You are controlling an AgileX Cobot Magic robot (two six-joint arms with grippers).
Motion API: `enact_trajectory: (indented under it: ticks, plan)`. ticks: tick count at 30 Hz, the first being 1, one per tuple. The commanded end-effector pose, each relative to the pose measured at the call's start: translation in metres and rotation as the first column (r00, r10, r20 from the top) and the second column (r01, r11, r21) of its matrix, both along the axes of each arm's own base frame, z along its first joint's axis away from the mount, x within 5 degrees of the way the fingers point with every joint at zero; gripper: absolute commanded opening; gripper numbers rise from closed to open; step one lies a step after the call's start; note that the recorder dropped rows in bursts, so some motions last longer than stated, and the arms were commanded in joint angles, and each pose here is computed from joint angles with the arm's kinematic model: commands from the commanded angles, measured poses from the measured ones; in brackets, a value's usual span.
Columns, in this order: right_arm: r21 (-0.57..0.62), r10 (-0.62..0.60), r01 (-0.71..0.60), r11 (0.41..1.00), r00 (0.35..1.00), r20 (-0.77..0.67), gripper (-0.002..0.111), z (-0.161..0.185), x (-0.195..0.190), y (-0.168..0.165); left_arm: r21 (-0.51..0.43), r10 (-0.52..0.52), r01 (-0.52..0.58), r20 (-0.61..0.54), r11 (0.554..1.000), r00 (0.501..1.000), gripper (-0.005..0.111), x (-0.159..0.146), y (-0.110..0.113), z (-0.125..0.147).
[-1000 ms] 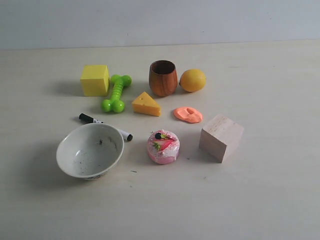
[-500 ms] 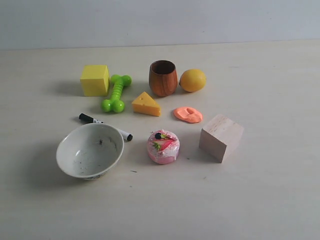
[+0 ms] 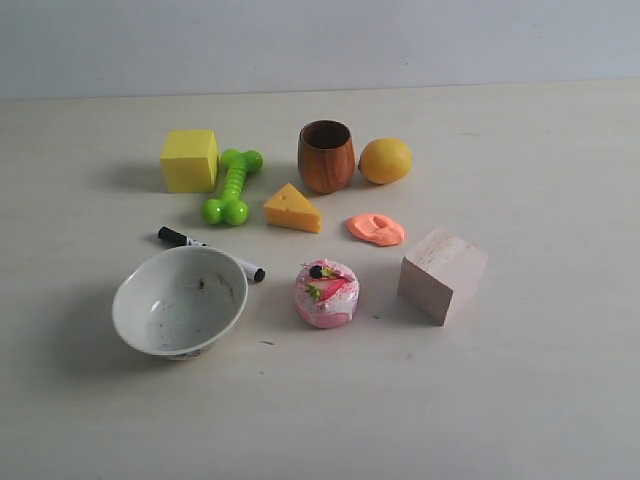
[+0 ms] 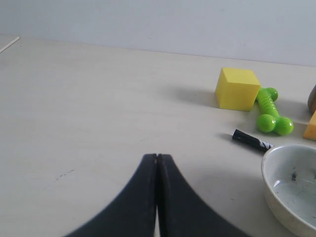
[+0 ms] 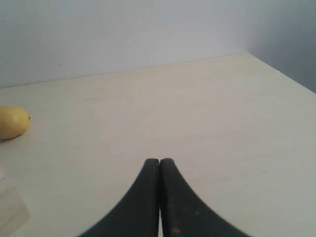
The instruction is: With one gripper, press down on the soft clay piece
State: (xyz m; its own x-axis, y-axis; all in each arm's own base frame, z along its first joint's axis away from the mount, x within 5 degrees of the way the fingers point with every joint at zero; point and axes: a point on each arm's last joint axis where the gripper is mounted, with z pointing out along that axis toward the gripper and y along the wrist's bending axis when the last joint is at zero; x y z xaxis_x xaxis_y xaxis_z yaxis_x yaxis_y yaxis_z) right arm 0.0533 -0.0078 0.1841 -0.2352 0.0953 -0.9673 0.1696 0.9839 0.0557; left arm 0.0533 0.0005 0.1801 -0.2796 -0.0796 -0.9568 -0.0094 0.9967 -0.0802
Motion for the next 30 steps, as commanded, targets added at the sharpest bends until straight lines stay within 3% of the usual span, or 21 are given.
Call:
enact_trajectory:
  ticks: [1,30]
  plan:
    - [-0.001,0.015,-0.015,1.000,1.000,-0.008,0.000,-0.0020,-0.0003,0.0009,-0.003,0.002,-0.002,0.011,1.000,1.000,0.000,-0.0002,0.0000,0.0008]
    - [-0.004,0.046,-0.046,0.999,0.999,-0.004,0.000,-0.0017,-0.0001,0.0025,-0.003,0.002,-0.002,0.011,1.000,1.000,0.000,-0.0002,0.0000,0.0008]
